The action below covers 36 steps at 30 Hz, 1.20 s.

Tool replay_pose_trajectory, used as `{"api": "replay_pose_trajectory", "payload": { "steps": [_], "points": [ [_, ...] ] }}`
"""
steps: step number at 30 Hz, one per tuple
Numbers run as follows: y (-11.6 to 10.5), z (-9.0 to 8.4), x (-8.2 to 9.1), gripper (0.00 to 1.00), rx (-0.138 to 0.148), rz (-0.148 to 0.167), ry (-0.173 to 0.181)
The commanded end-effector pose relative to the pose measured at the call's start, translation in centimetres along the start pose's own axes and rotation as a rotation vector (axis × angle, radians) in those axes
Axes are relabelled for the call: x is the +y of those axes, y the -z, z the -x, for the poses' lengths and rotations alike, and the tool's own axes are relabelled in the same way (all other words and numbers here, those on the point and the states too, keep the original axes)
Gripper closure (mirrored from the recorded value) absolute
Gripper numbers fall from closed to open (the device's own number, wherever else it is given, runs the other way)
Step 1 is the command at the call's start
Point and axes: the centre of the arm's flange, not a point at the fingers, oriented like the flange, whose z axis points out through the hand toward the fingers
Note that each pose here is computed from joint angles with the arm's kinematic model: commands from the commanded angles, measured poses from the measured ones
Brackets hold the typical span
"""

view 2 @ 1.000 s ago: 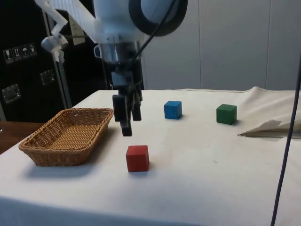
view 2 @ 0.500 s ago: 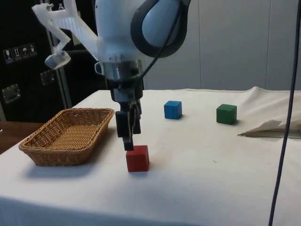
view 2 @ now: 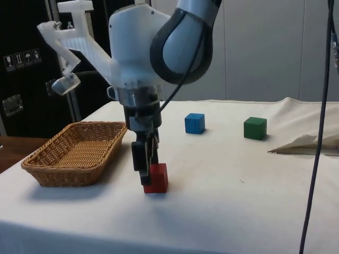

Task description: Pick up exactly two blocks and place them into the basket.

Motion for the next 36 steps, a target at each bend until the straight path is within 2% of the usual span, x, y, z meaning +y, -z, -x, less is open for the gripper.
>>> {"api": "replay_pose_trajectory", "payload": {
  "steps": [1, 3, 8, 16, 18, 20, 21, 22, 25, 26, 34, 36],
  "points": [
    [-0.3, -0.1, -0.2, 0.00, 0.008, 0.000, 0.005],
    [-0.4, 0.0, -0.2, 0.00, 0.002, -0.001, 0.004],
    [-1.5, -0.1, -0.5, 0.00, 0.013, -0.001, 0.015],
    [-1.7, -0.1, -0.6, 0.00, 0.010, 0.000, 0.019],
    [-1.6, -0.1, -0.6, 0.11, 0.010, 0.000, 0.020],
    [-1.6, -0.1, -0.6, 0.50, 0.008, 0.000, 0.020],
    [-1.6, -0.1, -0.6, 0.61, 0.008, -0.002, 0.019],
    [-1.6, -0.1, -0.6, 0.61, 0.008, 0.000, 0.020],
    [-1.6, -0.1, -0.6, 0.93, 0.007, 0.000, 0.020],
    [-1.6, -0.1, -0.6, 0.99, 0.008, 0.000, 0.020],
    [-1.6, -0.1, -0.6, 0.99, 0.007, 0.000, 0.020],
    [-1.0, -0.3, -0.5, 0.99, 0.008, -0.001, 0.014]
  ]
}}
